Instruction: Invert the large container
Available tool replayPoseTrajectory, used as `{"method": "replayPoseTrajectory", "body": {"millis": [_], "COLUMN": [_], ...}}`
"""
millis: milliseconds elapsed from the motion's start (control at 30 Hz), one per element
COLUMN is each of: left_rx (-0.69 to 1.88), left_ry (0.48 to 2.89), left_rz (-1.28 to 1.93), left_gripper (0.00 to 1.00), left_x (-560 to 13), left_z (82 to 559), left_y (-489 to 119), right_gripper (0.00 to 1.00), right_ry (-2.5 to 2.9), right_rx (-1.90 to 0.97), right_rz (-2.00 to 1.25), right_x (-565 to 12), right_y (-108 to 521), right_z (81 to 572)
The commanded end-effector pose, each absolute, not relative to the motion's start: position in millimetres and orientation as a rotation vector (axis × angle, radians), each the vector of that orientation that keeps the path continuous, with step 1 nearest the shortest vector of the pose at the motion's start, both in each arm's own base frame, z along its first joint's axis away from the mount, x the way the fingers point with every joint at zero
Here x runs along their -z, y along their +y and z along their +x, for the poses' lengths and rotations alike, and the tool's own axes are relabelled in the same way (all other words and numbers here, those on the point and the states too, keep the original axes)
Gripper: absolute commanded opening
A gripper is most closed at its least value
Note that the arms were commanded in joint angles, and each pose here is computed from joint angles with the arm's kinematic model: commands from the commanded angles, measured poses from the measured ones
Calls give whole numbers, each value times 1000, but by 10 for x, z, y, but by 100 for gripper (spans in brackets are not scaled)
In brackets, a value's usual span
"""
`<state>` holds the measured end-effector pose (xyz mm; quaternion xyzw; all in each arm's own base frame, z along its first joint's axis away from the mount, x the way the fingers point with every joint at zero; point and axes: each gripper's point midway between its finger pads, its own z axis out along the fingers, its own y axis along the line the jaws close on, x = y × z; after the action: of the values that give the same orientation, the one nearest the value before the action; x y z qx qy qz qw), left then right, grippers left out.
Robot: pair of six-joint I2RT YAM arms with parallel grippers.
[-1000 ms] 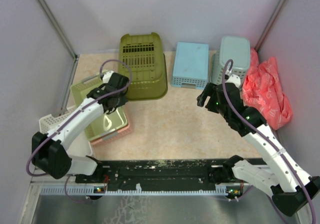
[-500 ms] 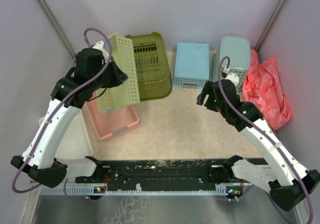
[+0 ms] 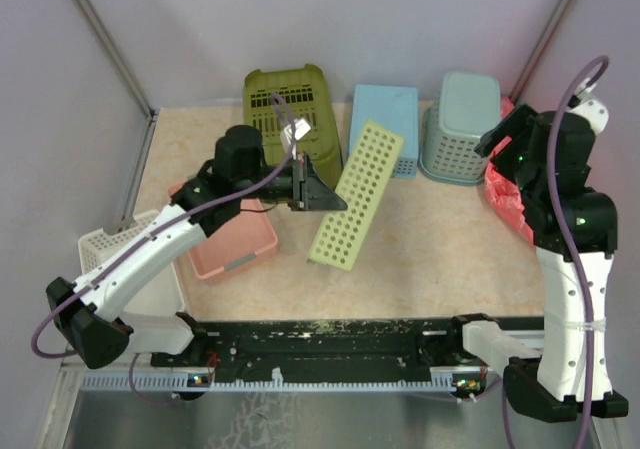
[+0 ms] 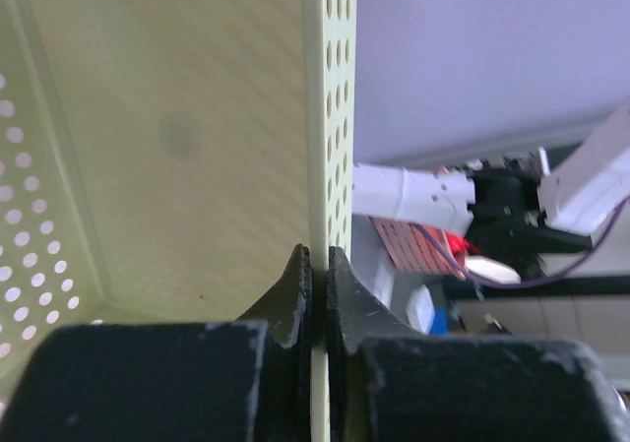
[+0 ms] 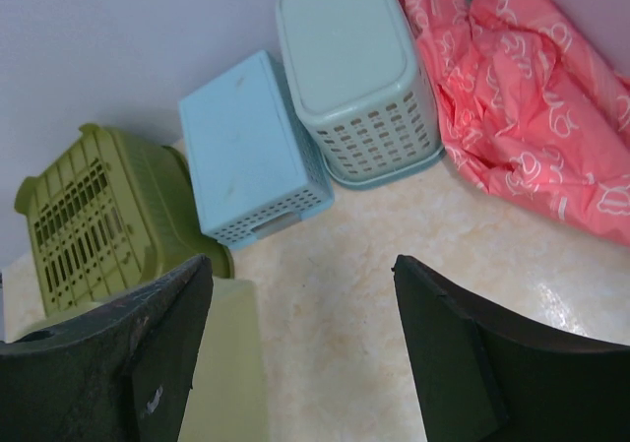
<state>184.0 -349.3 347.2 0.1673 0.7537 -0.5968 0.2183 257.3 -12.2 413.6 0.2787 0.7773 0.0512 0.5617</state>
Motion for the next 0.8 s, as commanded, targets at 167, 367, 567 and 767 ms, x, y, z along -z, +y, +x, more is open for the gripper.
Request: {"method": "replayPoseTrajectory", "body": {"millis": [167,367,567,767], "left_rx": [2159,2476,2633,2618], "left_ry": [1856,1894,1979,2153], "left_rz": [635,607,594,455], "left_gripper": [0,0,0,0], "left_x": [-3579,-3356,-3051,-2502], "left_z": [1514,1522,1476,1626], "left_y": [-3994,-4462,-4875,-5016], "right_gripper": [74,73,73,73], "right_ry": [1717,1756,1757,1771], "right_rx": [-98,-103,-87,-74], "right_rz": [604,590,577,567], "right_x": [-4842,-4768,-4763,-4718], "right_y": [-213,-178,-195,-201], "right_z": [2349,2373,2329,2319]}}
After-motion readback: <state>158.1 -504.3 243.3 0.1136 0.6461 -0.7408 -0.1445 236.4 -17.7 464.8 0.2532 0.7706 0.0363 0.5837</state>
